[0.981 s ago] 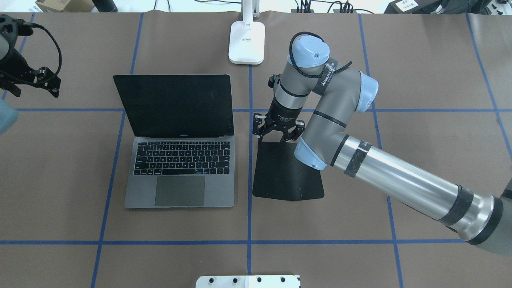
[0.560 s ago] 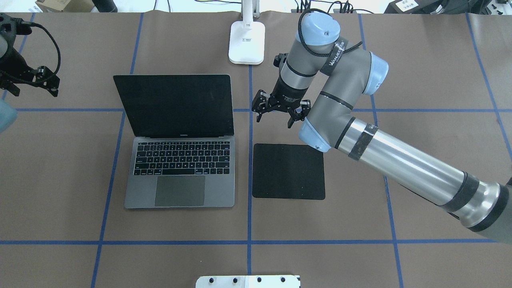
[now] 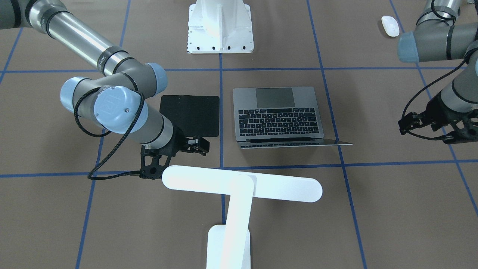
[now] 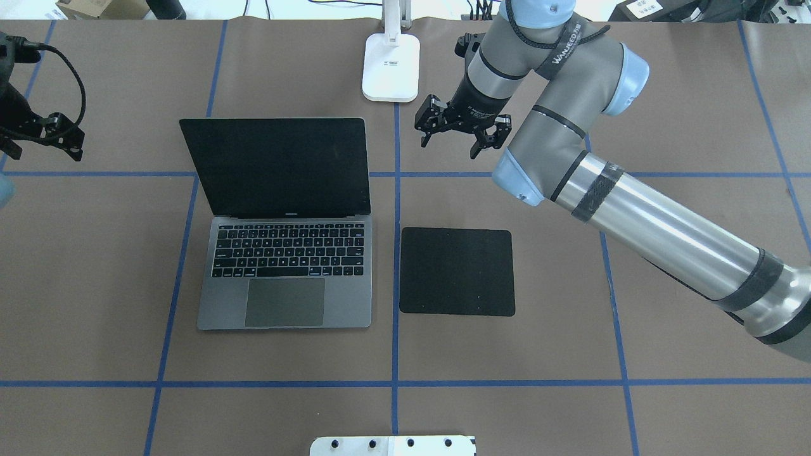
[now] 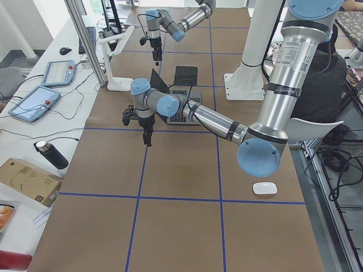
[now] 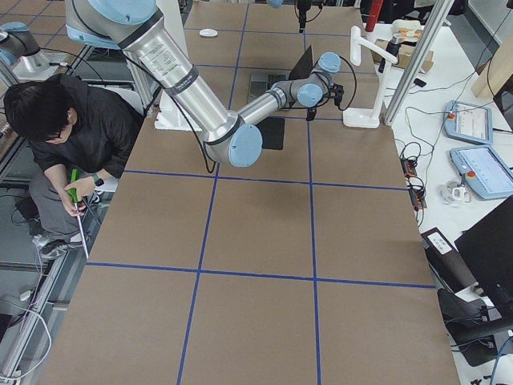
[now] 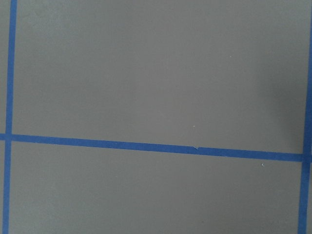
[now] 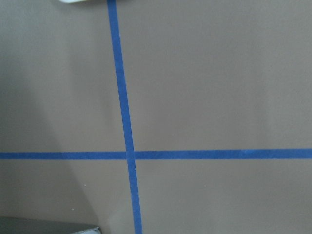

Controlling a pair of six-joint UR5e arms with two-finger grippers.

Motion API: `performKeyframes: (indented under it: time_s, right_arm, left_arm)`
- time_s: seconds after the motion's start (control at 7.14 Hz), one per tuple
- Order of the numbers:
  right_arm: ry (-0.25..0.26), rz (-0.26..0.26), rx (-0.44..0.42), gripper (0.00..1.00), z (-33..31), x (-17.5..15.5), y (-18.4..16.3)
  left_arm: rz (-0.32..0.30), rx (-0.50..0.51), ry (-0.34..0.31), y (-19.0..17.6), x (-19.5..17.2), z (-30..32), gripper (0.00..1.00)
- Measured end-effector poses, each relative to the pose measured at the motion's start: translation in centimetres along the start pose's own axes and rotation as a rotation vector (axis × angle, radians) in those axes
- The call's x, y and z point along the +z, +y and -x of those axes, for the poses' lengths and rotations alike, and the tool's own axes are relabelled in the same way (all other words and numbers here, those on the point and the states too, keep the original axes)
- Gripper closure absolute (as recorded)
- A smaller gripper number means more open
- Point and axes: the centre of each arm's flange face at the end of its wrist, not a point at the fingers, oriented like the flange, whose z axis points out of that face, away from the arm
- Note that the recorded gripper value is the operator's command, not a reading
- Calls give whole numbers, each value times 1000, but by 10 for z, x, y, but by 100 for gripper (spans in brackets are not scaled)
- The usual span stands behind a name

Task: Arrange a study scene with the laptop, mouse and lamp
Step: 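Open the right gripper and lift it away from the mouse pad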

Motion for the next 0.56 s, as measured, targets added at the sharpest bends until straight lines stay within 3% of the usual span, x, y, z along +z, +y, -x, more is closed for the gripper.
performKeyframes:
  time_s: [0.28,0.56]
  right_arm:
    - [16,-58,64,1,-83,-38,-16]
    - [67,-83,110,1,-147,-71,-15]
  left_arm:
    - [-4,27,0,57,7,48,0]
    - [-14,30,5,130,29,112,0]
